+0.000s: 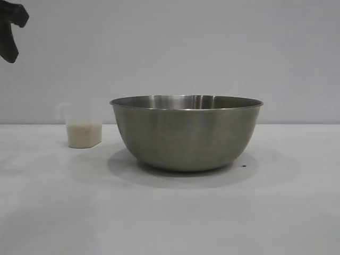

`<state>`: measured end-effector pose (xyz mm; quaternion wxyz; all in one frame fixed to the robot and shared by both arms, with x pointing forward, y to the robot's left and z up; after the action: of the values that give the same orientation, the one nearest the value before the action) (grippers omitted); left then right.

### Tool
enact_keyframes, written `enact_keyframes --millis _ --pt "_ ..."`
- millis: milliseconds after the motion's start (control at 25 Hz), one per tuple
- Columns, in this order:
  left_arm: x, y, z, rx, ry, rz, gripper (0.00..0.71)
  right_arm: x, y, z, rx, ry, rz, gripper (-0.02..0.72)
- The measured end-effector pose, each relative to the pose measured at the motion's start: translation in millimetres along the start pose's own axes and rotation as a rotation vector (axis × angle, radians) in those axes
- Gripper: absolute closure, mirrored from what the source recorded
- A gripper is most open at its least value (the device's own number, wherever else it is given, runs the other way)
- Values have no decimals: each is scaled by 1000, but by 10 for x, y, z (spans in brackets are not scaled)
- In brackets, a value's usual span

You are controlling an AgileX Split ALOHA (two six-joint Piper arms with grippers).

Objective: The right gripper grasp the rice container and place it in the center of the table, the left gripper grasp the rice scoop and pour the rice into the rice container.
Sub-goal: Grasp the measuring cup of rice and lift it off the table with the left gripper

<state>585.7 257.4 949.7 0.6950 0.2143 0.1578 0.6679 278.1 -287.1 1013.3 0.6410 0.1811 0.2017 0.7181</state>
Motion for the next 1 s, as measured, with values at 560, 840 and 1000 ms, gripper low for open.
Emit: enact_keyframes --millis 560,840,1000 --pt "-112 -66 -74 -43 23 -59 350 3 0 0 0 -1 2 225" --pt "-223 -110 -168 -113 35 -130 350 5 0 0 0 -2 3 225" --pt "-269 -216 -222 -139 29 -150 350 5 0 0 0 -2 3 225"
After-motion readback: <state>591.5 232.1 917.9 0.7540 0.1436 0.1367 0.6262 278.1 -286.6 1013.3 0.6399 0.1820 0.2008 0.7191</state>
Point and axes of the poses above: a point on each arm's last joint axis where the gripper is mounted, y pointing back along that axis away from the gripper, x along the wrist's bending axis when the last joint is at zero, z = x × y, the point moved 6 cm from there along -y, pointing out along that axis toward the gripper
